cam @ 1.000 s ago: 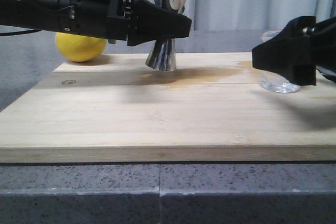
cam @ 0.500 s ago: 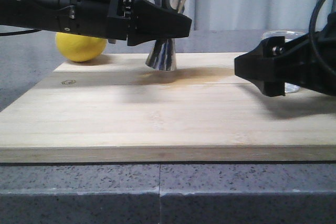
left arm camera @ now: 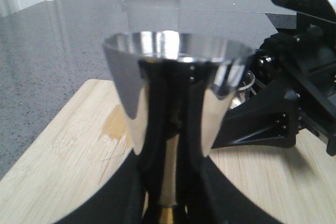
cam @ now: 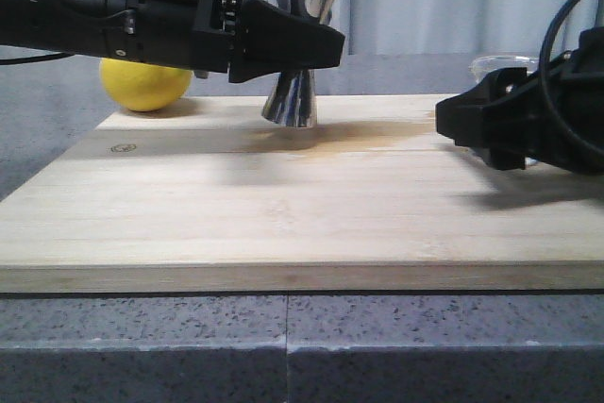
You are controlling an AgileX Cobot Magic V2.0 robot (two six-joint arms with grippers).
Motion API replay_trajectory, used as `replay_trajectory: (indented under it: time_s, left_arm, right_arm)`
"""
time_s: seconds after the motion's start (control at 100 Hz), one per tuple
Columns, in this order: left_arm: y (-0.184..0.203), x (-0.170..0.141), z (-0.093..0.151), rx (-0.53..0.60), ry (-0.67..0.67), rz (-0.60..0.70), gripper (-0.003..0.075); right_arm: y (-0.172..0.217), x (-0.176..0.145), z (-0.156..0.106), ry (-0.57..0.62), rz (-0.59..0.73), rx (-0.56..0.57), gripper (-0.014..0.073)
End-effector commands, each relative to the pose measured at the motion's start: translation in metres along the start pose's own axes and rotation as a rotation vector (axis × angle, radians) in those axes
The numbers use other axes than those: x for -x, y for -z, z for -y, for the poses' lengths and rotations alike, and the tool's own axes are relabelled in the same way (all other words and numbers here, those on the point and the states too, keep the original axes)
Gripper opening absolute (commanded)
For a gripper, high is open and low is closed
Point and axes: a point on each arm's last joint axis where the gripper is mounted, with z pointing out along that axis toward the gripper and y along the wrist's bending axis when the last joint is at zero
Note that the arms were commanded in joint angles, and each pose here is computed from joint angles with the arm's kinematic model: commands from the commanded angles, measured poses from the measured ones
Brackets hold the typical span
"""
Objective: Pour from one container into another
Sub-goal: 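Reach the right gripper to the glass beaker and grasp it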
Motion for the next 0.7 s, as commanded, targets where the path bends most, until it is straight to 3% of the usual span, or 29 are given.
replay_trajectory:
  time_s: [0.0, 0.69]
  left_arm:
    - [0.0022, 0.0361, 0.0068, -0.035, -0.040, 0.159, 0.0062]
    - [0.0022, 0.0361, 0.0068, -0.035, -0.040, 0.159, 0.0062]
  right_arm:
    - [-0.0011, 0.0172, -0.0024, 0.011, 0.116, 0.018, 0.0336]
    - [-0.0060, 0.0187, -0.0044, 0.026, 0.074, 0.037, 0.0321]
